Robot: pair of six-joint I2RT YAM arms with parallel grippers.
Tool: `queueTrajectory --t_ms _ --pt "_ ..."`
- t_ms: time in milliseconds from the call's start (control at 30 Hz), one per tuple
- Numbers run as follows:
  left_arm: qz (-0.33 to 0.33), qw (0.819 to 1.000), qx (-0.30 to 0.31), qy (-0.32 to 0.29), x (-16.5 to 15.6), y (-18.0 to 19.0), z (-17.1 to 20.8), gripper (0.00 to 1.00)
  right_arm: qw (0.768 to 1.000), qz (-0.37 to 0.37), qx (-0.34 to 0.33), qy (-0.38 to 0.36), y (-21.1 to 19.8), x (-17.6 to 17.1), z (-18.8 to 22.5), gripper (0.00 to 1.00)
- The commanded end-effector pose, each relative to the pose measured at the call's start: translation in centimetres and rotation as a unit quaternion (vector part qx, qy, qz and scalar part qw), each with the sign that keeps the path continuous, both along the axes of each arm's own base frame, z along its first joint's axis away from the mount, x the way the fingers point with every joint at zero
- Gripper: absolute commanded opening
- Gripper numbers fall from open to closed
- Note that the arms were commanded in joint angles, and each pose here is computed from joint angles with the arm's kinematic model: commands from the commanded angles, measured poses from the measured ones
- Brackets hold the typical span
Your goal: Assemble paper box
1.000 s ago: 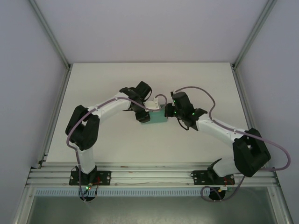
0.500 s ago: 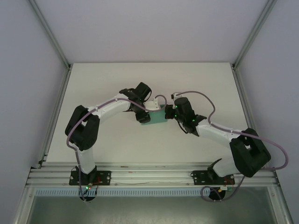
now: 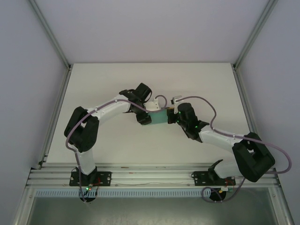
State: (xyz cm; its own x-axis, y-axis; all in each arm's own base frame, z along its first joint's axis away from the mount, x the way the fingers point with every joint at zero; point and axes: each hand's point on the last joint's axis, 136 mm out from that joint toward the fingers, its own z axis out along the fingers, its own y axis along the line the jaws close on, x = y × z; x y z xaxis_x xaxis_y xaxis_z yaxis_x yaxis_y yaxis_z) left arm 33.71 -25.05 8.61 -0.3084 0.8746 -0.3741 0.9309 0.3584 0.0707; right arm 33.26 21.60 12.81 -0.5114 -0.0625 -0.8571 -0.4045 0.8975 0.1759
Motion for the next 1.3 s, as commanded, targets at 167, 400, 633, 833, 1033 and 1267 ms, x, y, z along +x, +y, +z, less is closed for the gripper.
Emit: queueTrajectory --t_ms 167,400,633,833,1033,1267 --pt "0.06 0.995 -0.051 -0.058 0.7 0.3 4.8 1.0 0.995 -0.02 -0.07 0.069 -1.2 -1.0 -4.8 0.0" --pt "0.174 0.976 -0.084 -0.105 0.4 3.1 7.7 0.98 0.99 -0.036 -0.124 0.06 -0.9 -1.6 -4.6 0.0" --pt "0.259 0.959 -0.09 -0.076 0.0 6.6 6.2 0.56 0.991 -0.024 -0.121 0.058 -0.1 -1.9 -3.7 0.0" --pt "0.235 0.963 -0.122 -0.058 -0.3 5.4 6.3 0.47 0.989 -0.028 -0.131 0.068 0.0 -1.7 -3.7 0.0" --pt "0.232 0.966 -0.11 -0.045 -0.5 5.4 5.5 0.34 0.988 -0.037 -0.132 0.071 -0.2 -1.6 -3.5 0.0" --pt "0.233 0.965 -0.111 -0.036 -0.1 5.1 5.1 0.27 0.989 -0.034 -0.127 0.072 0.0 -1.7 -3.3 0.0"
